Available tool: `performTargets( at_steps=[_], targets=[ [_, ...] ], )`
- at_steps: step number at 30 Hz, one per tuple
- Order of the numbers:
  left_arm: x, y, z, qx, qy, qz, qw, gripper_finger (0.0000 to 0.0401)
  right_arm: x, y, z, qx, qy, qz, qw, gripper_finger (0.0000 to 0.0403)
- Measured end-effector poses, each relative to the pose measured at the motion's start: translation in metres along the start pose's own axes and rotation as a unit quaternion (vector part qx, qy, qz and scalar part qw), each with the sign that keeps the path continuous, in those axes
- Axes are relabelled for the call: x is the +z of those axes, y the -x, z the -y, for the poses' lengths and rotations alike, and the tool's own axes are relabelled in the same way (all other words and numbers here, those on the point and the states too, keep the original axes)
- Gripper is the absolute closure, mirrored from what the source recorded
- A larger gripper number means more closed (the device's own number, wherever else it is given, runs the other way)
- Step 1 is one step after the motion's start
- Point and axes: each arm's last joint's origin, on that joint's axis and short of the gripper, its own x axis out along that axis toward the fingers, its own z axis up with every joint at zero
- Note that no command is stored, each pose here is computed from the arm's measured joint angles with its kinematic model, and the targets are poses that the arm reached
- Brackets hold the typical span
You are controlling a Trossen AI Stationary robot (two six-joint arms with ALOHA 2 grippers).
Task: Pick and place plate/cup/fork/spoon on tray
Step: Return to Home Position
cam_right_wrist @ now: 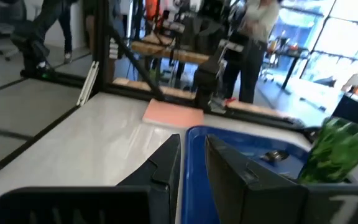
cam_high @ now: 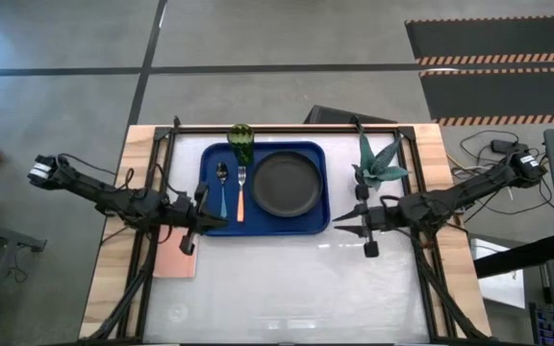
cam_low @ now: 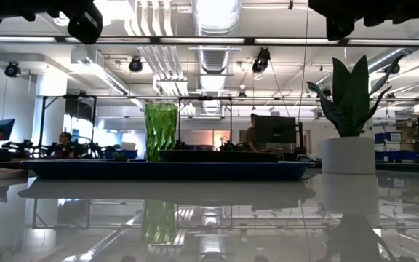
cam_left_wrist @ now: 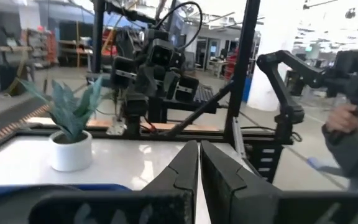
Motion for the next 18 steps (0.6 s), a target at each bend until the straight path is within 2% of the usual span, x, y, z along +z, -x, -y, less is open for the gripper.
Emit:
performTargets(
  at_steps=[8, 18],
  targets=[
    [0.007, 0.006, -0.006, 0.021, -0.035, 0.02, 0.999, 0.0401, -0.002, 0.019, 0.013, -0.036, 0.015, 0.038, 0.999, 0.0353],
    [-0.003, 0.009, -0.016, 0.053, -0.045, -0.017, 0.997, 0.0401, -0.014, 0.036, 0.027, -0.082, 0.012, 0.049, 0.995, 0.0365]
  ],
)
